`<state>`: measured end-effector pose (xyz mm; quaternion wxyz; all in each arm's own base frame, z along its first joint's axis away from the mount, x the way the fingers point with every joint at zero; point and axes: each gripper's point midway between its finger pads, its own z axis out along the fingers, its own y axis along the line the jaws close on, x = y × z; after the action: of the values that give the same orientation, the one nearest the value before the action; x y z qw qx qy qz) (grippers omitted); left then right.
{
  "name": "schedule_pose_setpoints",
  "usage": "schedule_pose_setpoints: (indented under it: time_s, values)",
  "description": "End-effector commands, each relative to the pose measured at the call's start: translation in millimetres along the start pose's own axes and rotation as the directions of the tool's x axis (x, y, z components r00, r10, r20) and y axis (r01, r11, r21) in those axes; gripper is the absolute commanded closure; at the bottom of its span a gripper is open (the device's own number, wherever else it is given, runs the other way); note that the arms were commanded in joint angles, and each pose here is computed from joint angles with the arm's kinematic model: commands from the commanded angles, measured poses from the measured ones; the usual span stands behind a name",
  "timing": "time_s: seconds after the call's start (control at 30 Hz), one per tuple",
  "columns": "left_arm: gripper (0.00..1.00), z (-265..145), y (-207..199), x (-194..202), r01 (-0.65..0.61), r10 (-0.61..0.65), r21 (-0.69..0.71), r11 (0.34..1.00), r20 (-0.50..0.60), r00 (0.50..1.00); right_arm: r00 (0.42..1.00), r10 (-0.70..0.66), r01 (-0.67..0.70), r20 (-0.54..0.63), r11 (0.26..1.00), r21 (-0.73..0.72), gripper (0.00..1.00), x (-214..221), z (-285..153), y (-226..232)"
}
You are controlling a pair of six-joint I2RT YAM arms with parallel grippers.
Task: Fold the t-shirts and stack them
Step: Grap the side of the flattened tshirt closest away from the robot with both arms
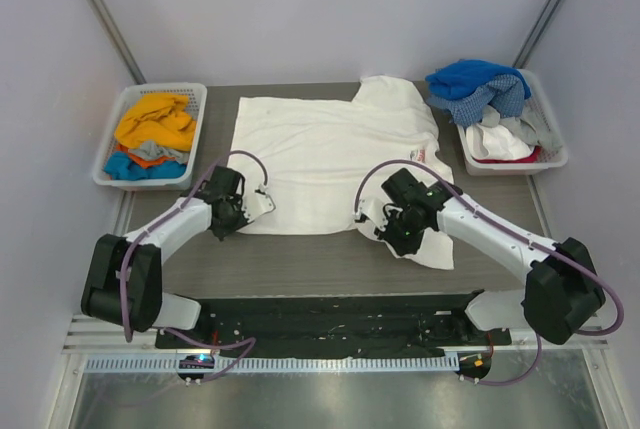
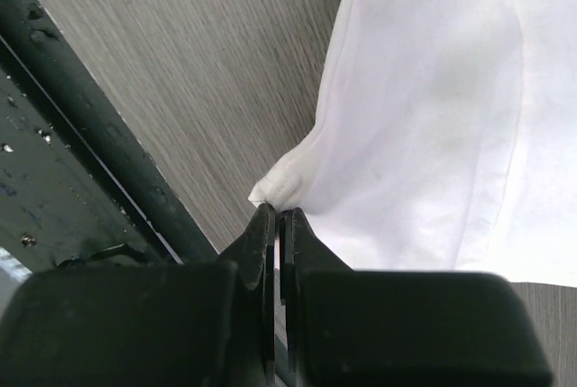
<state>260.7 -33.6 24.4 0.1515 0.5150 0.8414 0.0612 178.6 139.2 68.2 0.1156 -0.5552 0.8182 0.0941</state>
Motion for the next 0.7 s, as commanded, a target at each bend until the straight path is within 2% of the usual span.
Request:
schedule_pose_setpoints:
  time_s: [0.0, 0.23, 0.67]
  values:
    - [1.0, -19.7, -13.0, 5.2, 0.018, -0.019, 0.029, 0.999, 0.013, 1.0, 0.999, -0.042, 0.043, 0.031, 0.999, -0.027, 0.99, -10.4, -21.5, 7.8]
    - [1.0, -39.1, -7.7, 4.8, -0.001, 0.002, -0.014, 1.0, 0.035, 0.999, 0.996, -0.078, 0.079, 0.032, 0.996, -0.028, 0.99, -14.5, -31.2, 10.9]
    - [1.0, -39.6, 42.3, -29.8, -0.023, 0.029, -0.096, 0.995, 0.059, 0.998, 0.988, -0.128, 0.122, 0.09, 0.99, 0.071, 0.99, -52.5, -68.4, -13.3]
